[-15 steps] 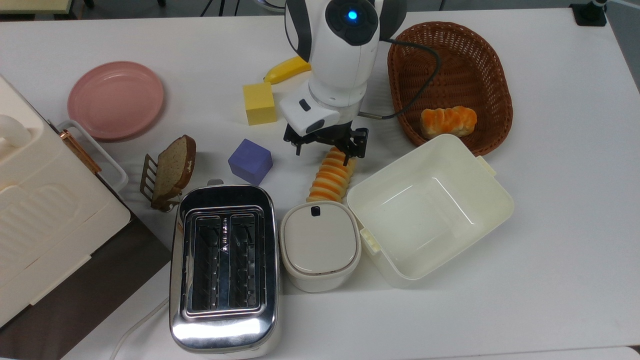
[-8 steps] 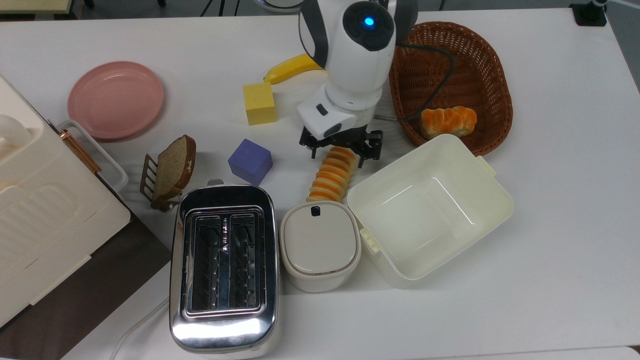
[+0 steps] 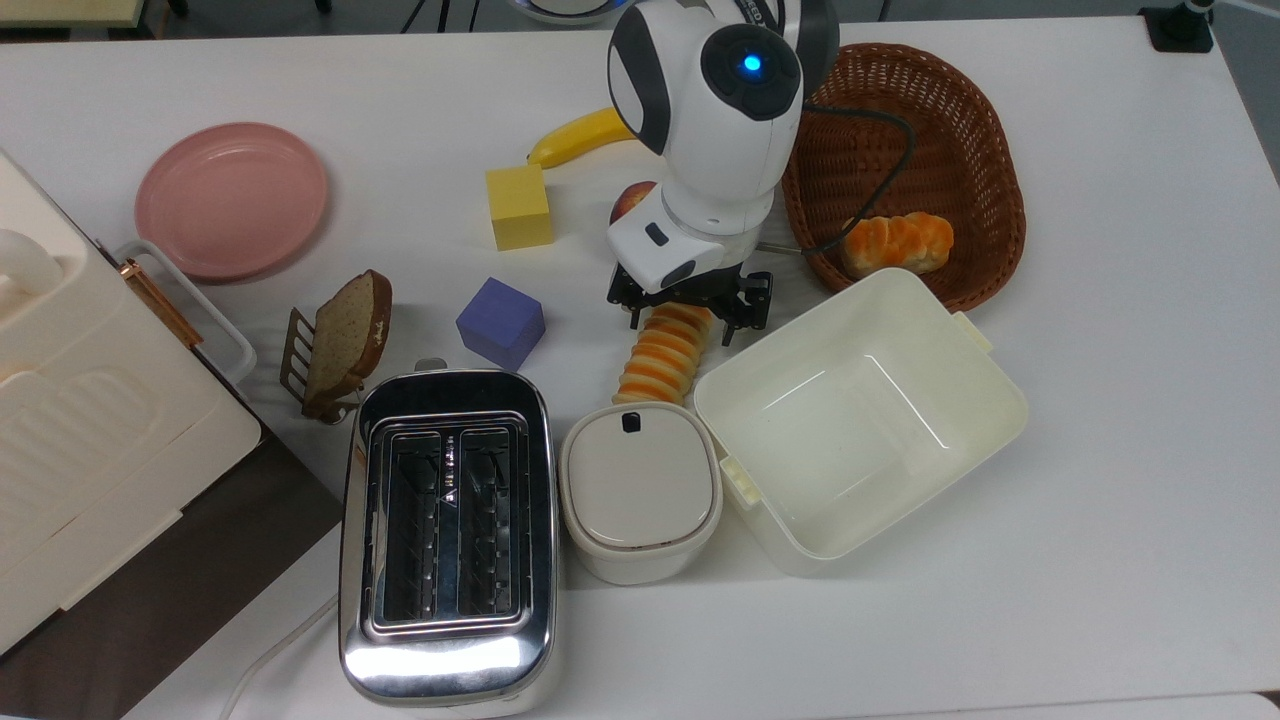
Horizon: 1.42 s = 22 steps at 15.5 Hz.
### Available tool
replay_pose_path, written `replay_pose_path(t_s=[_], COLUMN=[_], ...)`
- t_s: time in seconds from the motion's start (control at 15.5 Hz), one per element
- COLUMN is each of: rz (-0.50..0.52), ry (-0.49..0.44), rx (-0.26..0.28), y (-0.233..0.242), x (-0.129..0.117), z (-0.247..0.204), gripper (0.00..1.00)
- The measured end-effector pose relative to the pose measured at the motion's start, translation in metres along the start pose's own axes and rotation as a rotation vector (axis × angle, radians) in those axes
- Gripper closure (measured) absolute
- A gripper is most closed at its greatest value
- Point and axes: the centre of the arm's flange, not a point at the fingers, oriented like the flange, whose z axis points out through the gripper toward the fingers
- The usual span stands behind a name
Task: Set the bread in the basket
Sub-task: 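Lower the gripper and close it on the striped bread roll, then lift the bread roll and carry it over the wicker basket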
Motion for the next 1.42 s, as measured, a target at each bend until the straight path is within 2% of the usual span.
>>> replay_pose_path(t_s=[0.58,1.1,1.16,1.42], rz=[-0.028,-0.021,-0.02,0.005], ry=[0.004,0.027,0.028,0.062], rx=[-0.058,-0.043,-0.043,-0.044], y=[0.013,0.016,0.016,0.031], x=[0.005,0.01,0.01,0.015], z=[0.023,0.021,0.021,-0.002], gripper=[0.02,0.82,0.85,0.85])
